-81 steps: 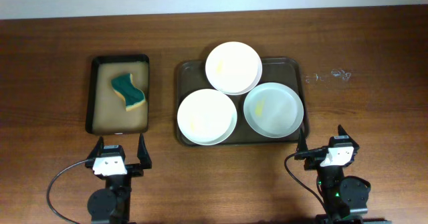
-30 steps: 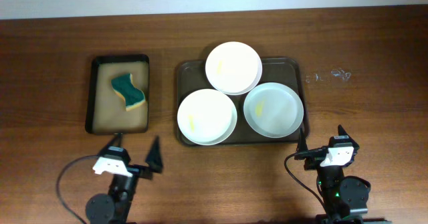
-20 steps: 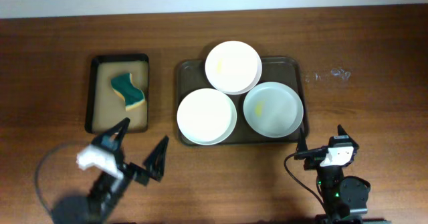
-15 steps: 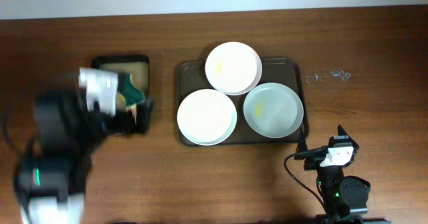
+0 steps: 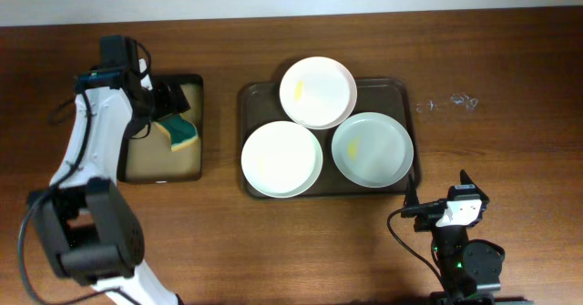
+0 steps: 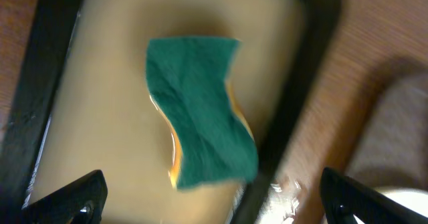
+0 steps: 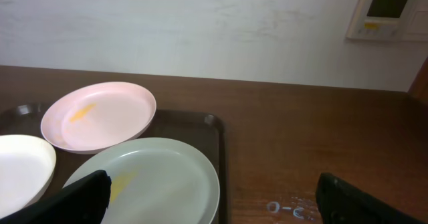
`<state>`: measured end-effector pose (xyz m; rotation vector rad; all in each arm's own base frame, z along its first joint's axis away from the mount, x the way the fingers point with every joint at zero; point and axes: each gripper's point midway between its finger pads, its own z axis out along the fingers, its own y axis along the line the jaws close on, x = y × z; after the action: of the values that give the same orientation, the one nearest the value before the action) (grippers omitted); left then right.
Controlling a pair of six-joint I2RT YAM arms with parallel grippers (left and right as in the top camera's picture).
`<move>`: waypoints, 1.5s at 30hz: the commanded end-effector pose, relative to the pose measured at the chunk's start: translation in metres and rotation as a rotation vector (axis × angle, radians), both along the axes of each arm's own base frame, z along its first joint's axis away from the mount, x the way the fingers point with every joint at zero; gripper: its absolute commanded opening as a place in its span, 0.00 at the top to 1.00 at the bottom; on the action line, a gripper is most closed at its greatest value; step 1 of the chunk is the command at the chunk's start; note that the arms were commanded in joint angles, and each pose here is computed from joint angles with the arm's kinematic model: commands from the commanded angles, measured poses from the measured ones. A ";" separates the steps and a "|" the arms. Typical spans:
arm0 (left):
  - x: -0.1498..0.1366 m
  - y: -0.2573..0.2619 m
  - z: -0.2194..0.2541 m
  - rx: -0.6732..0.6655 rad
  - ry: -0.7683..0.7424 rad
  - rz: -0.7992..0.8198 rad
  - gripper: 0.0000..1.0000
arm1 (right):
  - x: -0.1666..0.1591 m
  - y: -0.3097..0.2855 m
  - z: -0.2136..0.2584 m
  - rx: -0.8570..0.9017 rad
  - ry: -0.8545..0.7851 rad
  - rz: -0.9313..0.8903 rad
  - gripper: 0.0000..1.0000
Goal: Clean dirty plates on tray and stack at the side
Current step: 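Reach the left gripper down to the green sponge in the black tray, then grasp the green sponge with the left gripper and dip it in water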
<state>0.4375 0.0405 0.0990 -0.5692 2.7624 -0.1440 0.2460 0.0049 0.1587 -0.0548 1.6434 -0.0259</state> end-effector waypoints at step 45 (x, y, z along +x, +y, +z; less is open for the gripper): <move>-0.024 0.014 -0.096 0.097 0.309 0.075 0.00 | 0.000 0.000 -0.003 0.000 0.005 -0.004 0.02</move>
<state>0.4237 0.0774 0.0090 -0.7111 2.9312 0.2724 0.2460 0.0050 0.1587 -0.0551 1.6434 -0.0256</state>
